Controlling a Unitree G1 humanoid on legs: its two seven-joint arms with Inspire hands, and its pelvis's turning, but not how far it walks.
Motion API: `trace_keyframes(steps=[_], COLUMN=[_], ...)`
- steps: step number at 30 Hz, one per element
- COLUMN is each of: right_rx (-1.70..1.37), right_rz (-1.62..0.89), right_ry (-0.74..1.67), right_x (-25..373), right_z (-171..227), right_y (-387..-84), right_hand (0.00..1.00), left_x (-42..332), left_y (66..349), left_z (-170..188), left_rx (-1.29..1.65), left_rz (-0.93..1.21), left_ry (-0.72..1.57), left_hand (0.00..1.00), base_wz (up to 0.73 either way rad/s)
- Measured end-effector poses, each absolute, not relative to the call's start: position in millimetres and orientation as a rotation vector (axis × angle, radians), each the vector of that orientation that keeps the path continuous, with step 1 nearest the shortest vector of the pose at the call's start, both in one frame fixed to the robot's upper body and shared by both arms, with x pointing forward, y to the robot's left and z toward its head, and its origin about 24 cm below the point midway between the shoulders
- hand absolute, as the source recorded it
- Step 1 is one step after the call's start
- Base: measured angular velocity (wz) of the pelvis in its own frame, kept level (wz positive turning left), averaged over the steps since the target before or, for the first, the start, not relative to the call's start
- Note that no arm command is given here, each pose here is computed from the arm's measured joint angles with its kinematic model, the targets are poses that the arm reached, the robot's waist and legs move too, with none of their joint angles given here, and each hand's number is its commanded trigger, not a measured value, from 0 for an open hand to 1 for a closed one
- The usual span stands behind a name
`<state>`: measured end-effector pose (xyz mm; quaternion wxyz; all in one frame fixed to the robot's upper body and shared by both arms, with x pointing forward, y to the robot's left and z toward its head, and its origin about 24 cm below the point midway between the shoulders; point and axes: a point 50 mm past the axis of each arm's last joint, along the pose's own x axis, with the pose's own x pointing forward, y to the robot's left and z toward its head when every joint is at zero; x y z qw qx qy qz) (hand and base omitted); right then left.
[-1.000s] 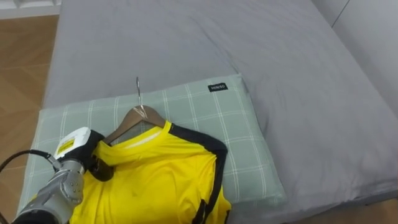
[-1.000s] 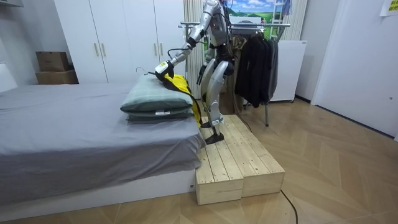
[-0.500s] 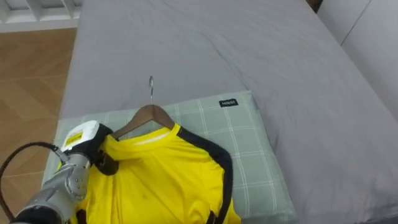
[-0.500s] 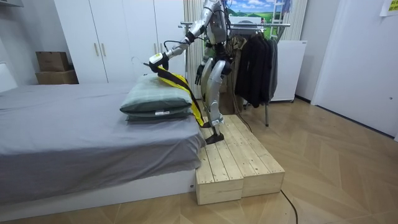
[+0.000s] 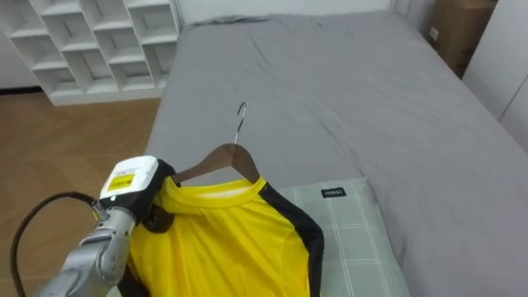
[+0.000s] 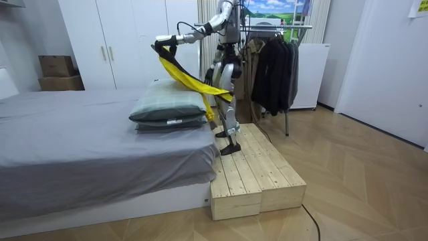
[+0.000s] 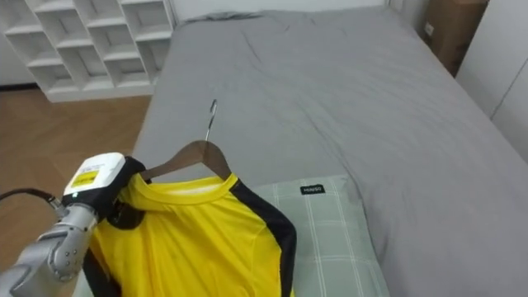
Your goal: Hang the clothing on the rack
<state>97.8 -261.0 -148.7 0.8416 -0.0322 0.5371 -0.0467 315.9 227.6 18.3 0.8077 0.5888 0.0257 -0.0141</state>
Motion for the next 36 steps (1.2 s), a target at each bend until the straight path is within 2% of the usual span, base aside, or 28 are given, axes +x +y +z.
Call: trace_keyframes(steps=[12, 27, 36], right_rx=[0.046, 0.121, -0.094], right_rz=[-0.161, -0.299, -0.328], right_ry=[1.136, 1.187, 1.28], right_x=[90, 56, 41], right_z=[-152, -154, -154], right_y=[-257, -272, -285], right_hand=[0.0, 0.0, 0.0], left_x=[286, 284, 284], left_y=[219, 207, 206], left_z=[6, 35, 39], left_rx=[1.229, 1.195, 1.184], left_rz=[-0.057, -0.014, 0.013], left_ry=[0.03, -0.122, -0.133], left_hand=[1.0, 1.0, 1.0], base_wz=[0.06, 0.01, -0.01])
